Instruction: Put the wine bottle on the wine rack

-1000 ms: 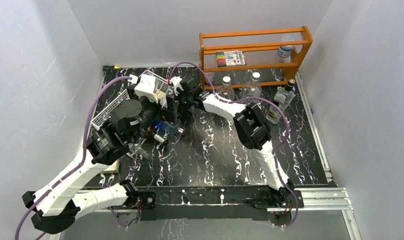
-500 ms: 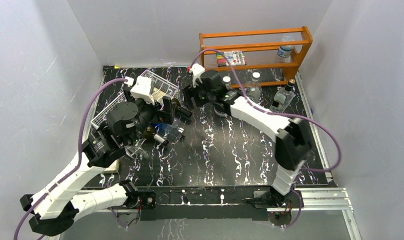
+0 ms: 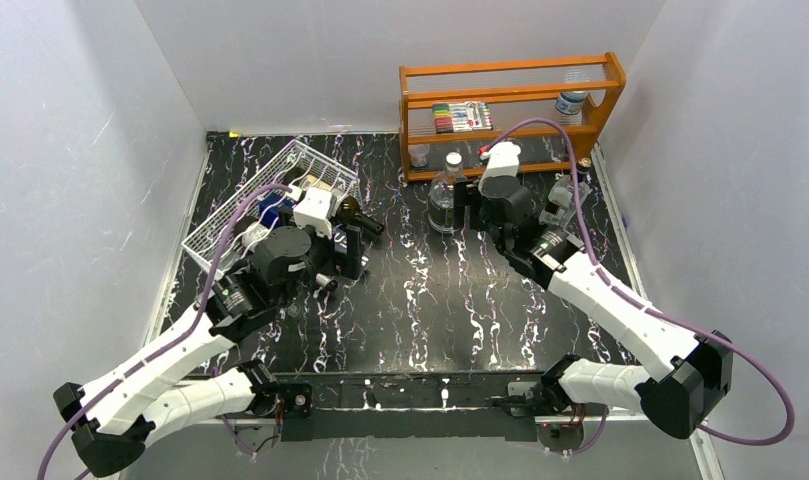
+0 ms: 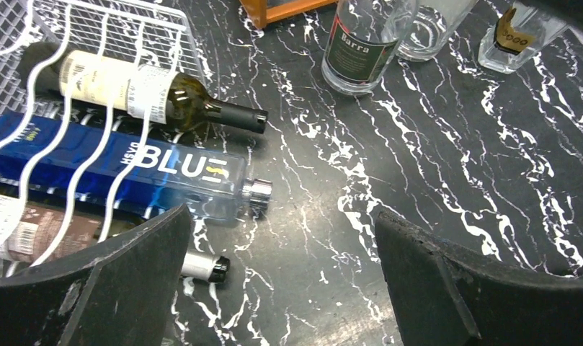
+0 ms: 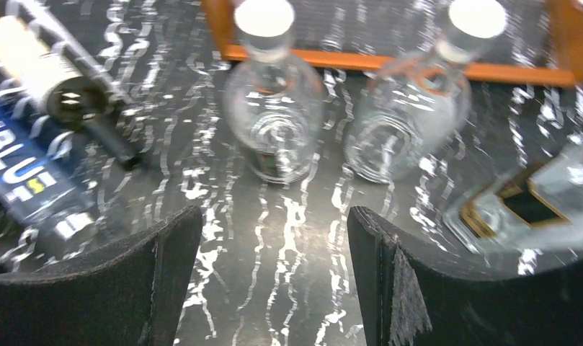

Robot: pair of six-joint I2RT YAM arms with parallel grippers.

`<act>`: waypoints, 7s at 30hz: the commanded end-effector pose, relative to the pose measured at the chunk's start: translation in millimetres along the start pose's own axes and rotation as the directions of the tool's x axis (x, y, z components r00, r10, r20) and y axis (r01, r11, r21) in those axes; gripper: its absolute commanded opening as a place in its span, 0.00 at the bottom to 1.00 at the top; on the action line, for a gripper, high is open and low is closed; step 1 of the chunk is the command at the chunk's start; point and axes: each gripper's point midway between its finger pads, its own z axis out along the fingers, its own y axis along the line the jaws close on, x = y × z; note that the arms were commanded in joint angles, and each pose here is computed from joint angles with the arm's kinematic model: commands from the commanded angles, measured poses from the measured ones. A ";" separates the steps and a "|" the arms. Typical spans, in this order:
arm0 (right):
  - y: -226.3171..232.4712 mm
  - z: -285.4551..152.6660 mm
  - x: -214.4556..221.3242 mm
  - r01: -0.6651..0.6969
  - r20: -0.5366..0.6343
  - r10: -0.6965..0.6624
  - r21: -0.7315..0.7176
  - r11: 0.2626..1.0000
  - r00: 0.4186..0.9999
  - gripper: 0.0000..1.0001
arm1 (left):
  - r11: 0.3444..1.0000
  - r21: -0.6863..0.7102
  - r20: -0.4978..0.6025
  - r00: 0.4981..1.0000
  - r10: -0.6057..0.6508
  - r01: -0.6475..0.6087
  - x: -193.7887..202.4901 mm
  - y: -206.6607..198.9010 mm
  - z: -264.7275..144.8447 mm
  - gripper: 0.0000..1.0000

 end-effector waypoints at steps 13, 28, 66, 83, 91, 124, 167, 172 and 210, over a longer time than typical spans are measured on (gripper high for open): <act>-185.0 -20.5 -78.1 -0.303 0.224 0.210 0.579 0.757 0.952 0.84 | 0.982 0.030 -0.052 0.981 -0.186 0.188 31.6 -17.8 16.2 0.98; -233.2 36.9 -58.5 -0.223 0.073 0.222 0.576 0.786 0.972 0.64 | 0.985 0.037 -0.077 0.983 -0.165 0.168 36.8 -20.8 20.0 0.98; -49.5 -23.2 -32.8 -0.271 -0.217 0.222 -0.233 0.934 0.951 0.00 | 0.970 0.203 -0.011 0.991 -0.135 0.134 27.7 -49.7 29.3 0.98; 10.8 -26.6 17.7 -0.400 -0.319 0.262 -0.533 0.745 0.911 0.00 | 0.879 0.477 -0.008 1.000 0.027 -0.020 50.5 -103.1 45.9 0.98; 14.9 -32.4 15.4 -0.368 -0.274 0.251 -0.582 0.725 0.928 0.00 | 0.778 0.603 -0.014 0.973 0.232 -0.177 70.9 -137.4 81.4 0.98; 29.0 -46.3 17.3 -0.379 -0.293 0.242 -0.660 0.648 0.925 0.00 | 0.658 0.736 -0.146 0.911 0.386 -0.161 132.6 -163.7 118.7 0.92; 30.3 -72.4 -10.9 -0.348 -0.249 0.244 -0.683 0.642 0.937 0.68 | 0.530 0.350 0.481 0.634 0.605 -0.772 10.8 -120.3 101.7 0.00; 24.6 -81.4 -22.4 -0.275 -0.193 0.196 -0.677 0.683 0.961 0.75 | 0.349 0.217 0.524 0.411 0.746 -0.911 -4.0 -112.2 108.1 0.00; 66.7 -85.8 88.3 -0.158 -0.417 -0.216 -0.697 0.700 0.883 0.77 | 0.010 -0.251 0.542 -0.132 0.830 -0.968 -46.4 -97.5 116.2 0.00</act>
